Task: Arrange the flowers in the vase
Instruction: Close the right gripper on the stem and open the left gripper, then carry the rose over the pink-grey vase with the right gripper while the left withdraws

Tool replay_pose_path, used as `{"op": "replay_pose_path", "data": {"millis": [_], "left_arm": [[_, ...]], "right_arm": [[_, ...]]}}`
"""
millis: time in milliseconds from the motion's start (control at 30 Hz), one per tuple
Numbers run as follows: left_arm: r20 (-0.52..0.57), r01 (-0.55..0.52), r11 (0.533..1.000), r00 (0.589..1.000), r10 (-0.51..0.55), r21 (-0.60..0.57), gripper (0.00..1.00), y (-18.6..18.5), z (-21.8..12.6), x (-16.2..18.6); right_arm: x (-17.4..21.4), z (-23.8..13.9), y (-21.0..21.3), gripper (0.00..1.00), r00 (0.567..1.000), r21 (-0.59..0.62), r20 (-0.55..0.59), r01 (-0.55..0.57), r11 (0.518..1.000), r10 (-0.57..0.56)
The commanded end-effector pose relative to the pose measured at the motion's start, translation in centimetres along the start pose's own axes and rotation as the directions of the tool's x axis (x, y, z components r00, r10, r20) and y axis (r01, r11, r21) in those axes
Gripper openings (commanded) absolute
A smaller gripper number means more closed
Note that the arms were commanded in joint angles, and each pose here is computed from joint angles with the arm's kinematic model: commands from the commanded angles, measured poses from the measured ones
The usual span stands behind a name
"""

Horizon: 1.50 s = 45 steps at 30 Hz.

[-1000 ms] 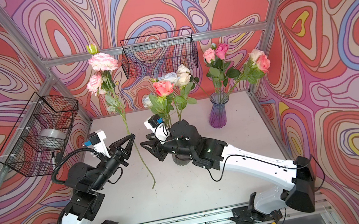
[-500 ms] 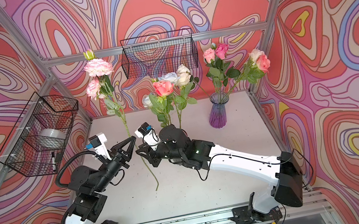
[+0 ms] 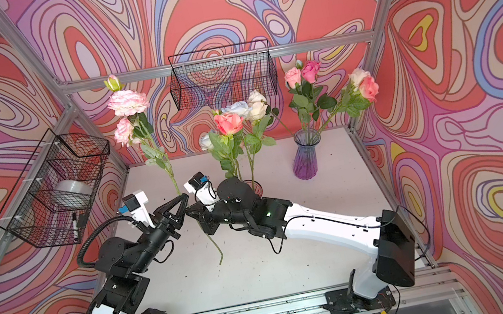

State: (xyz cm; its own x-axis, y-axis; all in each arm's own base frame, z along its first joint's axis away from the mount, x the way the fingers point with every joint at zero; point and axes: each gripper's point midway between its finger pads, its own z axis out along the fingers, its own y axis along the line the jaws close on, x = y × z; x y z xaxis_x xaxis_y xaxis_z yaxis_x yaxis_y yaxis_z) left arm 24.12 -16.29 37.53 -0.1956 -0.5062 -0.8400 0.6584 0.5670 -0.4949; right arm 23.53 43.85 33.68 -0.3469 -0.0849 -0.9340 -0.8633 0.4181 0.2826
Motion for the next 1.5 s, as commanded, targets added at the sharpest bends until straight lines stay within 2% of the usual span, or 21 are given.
{"op": "replay_pose_path", "data": {"millis": [0,67,100,167,267,400,567,667,733,933,1167,1300,1467], "left_arm": [[0.044,-0.031,0.999,0.999,0.030,0.019,0.36,-1.0,-1.0,-1.0],[0.060,-0.043,0.999,0.997,0.043,-0.013,0.61,-0.8,-1.7,-1.4],[0.072,-0.049,0.998,0.996,0.052,-0.038,0.69,-0.5,-2.2,-1.6],[0.093,-0.069,0.994,0.993,0.078,-0.089,0.77,-0.1,-3.3,-2.1],[0.124,-0.080,0.977,0.987,0.106,-0.198,0.78,1.1,-5.5,-2.6],[0.188,-0.017,0.928,0.978,0.094,-0.373,0.77,4.4,-8.9,-2.1],[0.236,0.095,0.802,0.970,0.059,-0.590,0.76,9.4,-13.6,0.3],[0.255,0.146,0.717,0.966,0.046,-0.682,0.76,11.2,-16.3,1.3],[0.231,0.145,0.684,0.972,0.035,-0.715,0.76,11.8,-16.5,1.8],[0.203,0.140,0.695,0.979,0.008,-0.706,0.76,11.8,-15.6,2.3],[0.186,0.141,0.704,0.982,-0.013,-0.696,0.76,12.0,-14.9,3.1],[0.178,0.137,0.713,0.984,-0.018,-0.687,0.76,11.9,-14.4,3.1],[0.159,0.128,0.714,0.987,-0.023,-0.688,0.76,11.9,-14.0,3.2]], "right_arm": [[-0.9,-0.5,-0.4,0.00,0.999,0.023,0.046,0.007,1.000,-0.008],[-0.9,-0.7,-0.4,0.00,0.999,0.025,0.042,0.015,1.000,-0.016],[-1.0,-0.9,-0.5,0.00,0.999,0.035,0.048,0.019,0.999,-0.021],[-1.3,-1.2,-1.0,0.00,0.998,0.065,0.057,0.034,0.997,-0.038],[-2.1,-2.1,-1.3,0.00,0.994,0.101,0.078,0.066,0.993,-0.074],[-3.6,-3.2,-2.0,0.00,0.985,0.166,0.125,0.100,0.981,-0.122],[-5.5,-4.2,-2.3,0.00,0.973,0.220,0.160,0.130,0.967,-0.167],[-7.1,-5.0,-2.0,0.00,0.964,0.232,0.187,0.145,0.962,-0.190],[-8.2,-5.5,-1.9,0.00,0.956,0.244,0.210,0.150,0.958,-0.203],[-10.8,-7.5,-2.2,0.00,0.935,0.311,0.265,0.149,0.939,-0.236],[-13.9,-11.2,-4.3,0.00,0.907,0.444,0.298,0.143,0.884,-0.297],[-15.1,-13.1,-7.2,0.00,0.913,0.487,0.307,0.092,0.868,-0.269],[-14.8,-14.6,-11.3,0.00,0.929,0.525,0.308,0.013,0.851,-0.204]]}}
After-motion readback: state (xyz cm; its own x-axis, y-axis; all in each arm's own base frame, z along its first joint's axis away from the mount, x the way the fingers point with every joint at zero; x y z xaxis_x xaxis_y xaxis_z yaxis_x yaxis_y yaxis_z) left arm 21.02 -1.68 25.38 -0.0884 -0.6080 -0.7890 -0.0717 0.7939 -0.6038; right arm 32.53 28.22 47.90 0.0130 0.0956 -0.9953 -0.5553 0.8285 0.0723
